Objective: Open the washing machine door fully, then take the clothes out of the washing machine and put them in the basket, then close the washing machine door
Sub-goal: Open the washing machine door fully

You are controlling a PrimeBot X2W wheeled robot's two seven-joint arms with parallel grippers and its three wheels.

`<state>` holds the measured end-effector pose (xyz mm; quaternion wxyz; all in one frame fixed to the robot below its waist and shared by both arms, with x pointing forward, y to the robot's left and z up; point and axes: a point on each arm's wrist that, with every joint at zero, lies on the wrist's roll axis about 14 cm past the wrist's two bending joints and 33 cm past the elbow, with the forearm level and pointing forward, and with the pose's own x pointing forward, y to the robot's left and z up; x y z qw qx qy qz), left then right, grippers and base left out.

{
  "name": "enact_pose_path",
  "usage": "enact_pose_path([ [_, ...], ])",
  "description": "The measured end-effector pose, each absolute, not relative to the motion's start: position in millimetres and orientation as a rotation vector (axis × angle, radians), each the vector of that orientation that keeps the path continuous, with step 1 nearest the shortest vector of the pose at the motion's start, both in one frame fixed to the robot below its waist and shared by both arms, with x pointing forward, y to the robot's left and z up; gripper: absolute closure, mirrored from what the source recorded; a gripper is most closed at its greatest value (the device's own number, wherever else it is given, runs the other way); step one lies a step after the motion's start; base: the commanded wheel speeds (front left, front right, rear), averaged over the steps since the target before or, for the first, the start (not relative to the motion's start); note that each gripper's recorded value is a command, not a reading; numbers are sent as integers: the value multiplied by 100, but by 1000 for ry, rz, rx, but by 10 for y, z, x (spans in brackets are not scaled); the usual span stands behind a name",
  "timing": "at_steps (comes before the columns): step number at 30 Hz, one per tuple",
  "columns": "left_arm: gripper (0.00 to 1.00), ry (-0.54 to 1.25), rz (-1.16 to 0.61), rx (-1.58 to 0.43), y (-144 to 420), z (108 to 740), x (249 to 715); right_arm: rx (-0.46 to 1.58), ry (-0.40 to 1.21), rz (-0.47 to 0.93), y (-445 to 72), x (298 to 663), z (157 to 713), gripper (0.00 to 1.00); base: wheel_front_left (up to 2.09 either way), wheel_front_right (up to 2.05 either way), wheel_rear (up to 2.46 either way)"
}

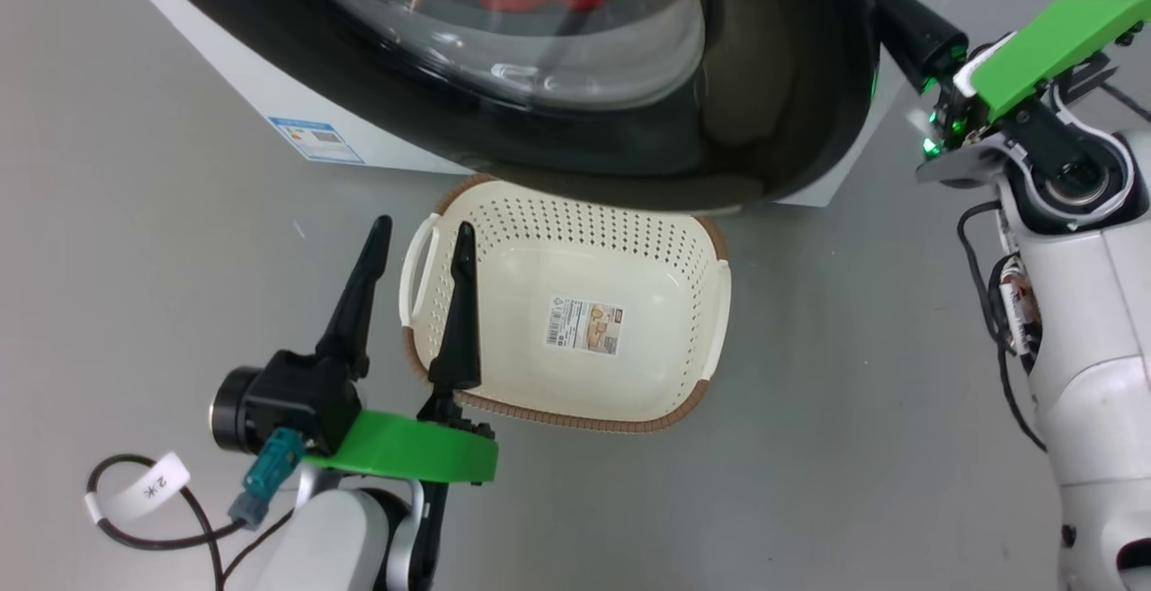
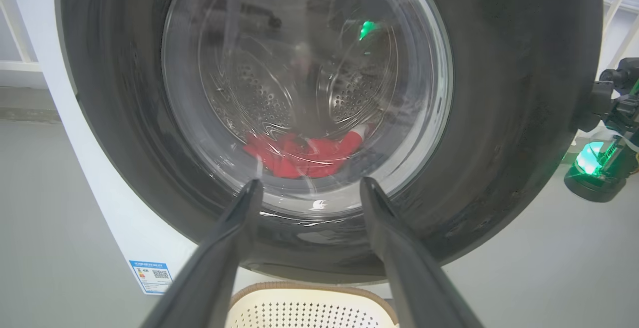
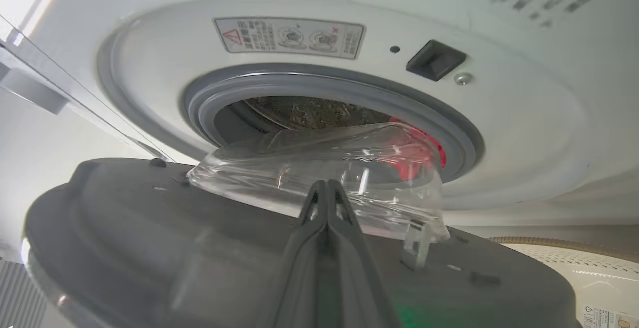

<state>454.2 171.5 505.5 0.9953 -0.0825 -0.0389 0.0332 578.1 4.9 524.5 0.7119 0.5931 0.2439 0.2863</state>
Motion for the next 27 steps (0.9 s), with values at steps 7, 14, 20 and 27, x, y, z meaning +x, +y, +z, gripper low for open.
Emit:
enact_pose_path([
  [7, 0, -75, 105, -164, 1823, 5066, 4403, 1314, 575, 698, 222, 5587, 5291, 100, 0, 0, 0],
  [14, 0, -100, 141, -165, 1949, 5177, 4296, 1297, 613, 739, 352, 5385, 5269, 100, 0, 0, 0],
  [20, 0, -112, 178, -170, 2044, 5238, 4151, 1278, 648, 787, 500, 5161, 5290, 100, 0, 0, 0],
  [27, 0, -143, 194, -172, 2101, 5354, 4061, 1255, 658, 850, 626, 4923, 5398, 100, 0, 0, 0],
])
